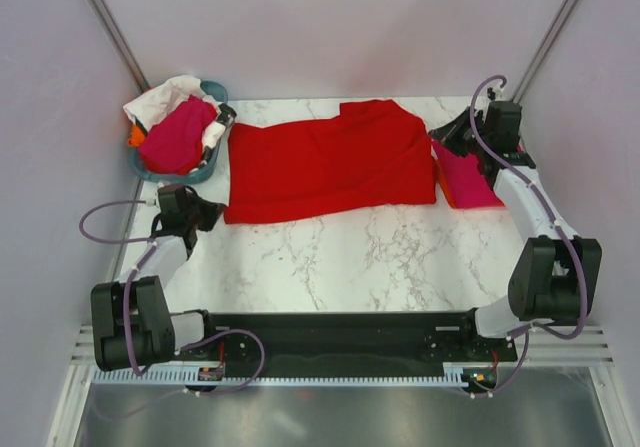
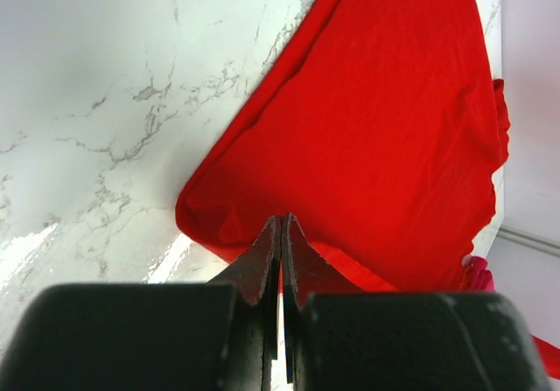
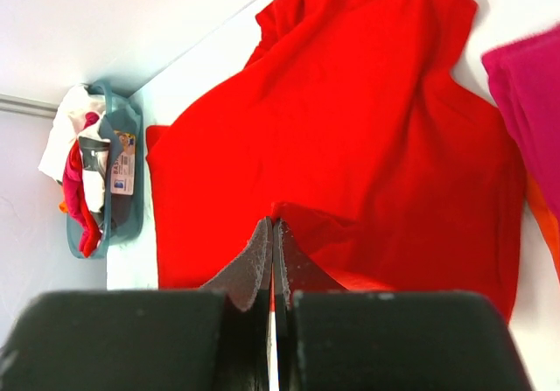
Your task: Fold and stack the t-shirts
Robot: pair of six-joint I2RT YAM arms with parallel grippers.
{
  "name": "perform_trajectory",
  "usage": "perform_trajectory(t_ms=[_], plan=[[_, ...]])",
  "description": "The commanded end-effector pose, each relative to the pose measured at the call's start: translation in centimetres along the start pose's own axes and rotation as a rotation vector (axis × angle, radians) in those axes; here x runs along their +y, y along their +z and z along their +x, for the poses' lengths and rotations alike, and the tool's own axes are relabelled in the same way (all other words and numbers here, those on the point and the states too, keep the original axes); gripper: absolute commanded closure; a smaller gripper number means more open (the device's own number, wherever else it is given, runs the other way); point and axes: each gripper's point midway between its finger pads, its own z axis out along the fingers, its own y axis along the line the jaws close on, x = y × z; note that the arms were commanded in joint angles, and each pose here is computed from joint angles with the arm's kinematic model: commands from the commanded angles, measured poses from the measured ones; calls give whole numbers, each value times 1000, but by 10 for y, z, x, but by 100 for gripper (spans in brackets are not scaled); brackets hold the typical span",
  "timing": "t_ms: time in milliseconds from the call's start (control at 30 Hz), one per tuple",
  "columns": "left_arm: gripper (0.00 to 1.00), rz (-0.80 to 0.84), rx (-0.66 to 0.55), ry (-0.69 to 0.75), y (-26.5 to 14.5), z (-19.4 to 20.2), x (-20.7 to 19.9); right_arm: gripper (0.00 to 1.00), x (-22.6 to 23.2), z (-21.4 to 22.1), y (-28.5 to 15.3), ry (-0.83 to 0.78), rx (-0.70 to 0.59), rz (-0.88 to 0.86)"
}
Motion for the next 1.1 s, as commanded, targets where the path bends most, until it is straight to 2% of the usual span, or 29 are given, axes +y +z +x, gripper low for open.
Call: perform_trajectory(t_ms=[0, 333, 1067], plan=[[98, 34, -67, -26, 5, -20, -20, 100, 14, -18, 13, -39, -18, -29], [98, 50, -127, -66, 10, -34, -27, 100, 5, -27, 47, -48, 15, -1], [98, 60, -106, -98, 35, -44, -45, 100, 3, -53, 90, -47, 20, 12]])
